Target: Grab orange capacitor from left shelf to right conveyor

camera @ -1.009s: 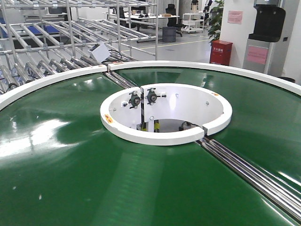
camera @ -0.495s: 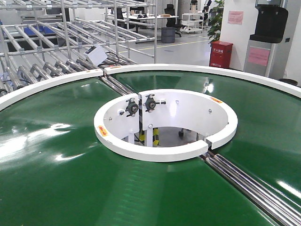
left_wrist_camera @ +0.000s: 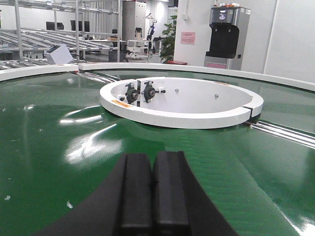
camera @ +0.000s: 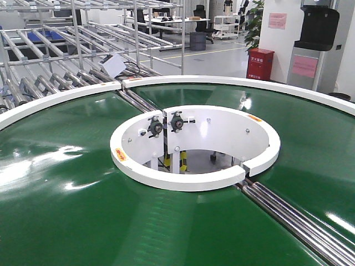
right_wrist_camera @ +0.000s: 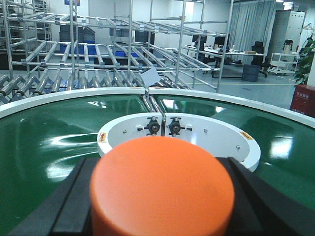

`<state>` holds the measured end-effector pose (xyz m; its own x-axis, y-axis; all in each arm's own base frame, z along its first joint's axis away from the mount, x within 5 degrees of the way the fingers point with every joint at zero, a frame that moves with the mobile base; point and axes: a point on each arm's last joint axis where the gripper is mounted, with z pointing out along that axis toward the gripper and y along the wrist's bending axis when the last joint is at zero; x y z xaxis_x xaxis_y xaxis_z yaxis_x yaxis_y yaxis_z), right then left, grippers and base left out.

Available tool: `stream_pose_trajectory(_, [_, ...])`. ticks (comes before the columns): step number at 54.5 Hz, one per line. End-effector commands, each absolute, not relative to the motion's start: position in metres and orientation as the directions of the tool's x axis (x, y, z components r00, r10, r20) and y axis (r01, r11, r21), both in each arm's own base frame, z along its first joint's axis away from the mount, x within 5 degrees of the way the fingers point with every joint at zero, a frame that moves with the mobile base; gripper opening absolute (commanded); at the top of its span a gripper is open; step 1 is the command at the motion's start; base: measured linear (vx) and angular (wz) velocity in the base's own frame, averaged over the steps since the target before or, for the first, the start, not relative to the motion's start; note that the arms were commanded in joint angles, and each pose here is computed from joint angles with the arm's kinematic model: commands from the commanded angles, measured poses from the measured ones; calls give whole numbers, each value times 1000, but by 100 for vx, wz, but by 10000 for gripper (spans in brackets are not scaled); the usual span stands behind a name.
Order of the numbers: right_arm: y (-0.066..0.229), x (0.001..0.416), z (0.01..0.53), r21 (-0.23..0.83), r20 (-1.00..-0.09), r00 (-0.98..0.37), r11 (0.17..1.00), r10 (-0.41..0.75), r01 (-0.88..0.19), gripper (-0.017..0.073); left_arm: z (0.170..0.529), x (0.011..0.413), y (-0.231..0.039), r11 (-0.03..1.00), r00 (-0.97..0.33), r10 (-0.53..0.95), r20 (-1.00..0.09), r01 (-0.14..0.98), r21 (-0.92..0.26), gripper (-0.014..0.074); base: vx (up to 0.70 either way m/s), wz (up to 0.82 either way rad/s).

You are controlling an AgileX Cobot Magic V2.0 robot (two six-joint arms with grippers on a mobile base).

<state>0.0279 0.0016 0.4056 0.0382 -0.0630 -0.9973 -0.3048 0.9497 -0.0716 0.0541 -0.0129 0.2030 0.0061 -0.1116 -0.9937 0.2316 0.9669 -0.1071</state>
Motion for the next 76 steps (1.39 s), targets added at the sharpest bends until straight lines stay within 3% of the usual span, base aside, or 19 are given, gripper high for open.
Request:
stream_pose_trajectory(1, [1,26,420,-91,-989,142,950,-50,-299,-8,221,51,-12,962,115,-149,-982,249,-117,-6,0,0])
stream_pose_trajectory(26, [7,32,429,-74,-979,203,943,-7,-324,-8,221,51,-12,962,115,-149,-982,249,-117,-6,0,0])
stream_pose_trajectory(36, [30,89,422,-182,-982,108,935,-157,-303,-8,221,51,-12,962,115,-149,-982,249,-117,-6,0,0])
stream_pose_trajectory(49, [76,172,402,-161,-987,81,906,-140,-391,-7,221,51,-12,962,115,-149,-982,249,-117,-6,0,0])
stream_pose_trajectory(65, [114,227,304,-88,-983,183,856,8,-509,-7,221,51,-12,962,115,-149,-982,249,-117,-6,0,0])
stream_pose_trajectory(76, [121,266,242,58,-992,74,899,99,-434,-6,221,51,-12,962,115,-149,-982,249,-117,-6,0,0])
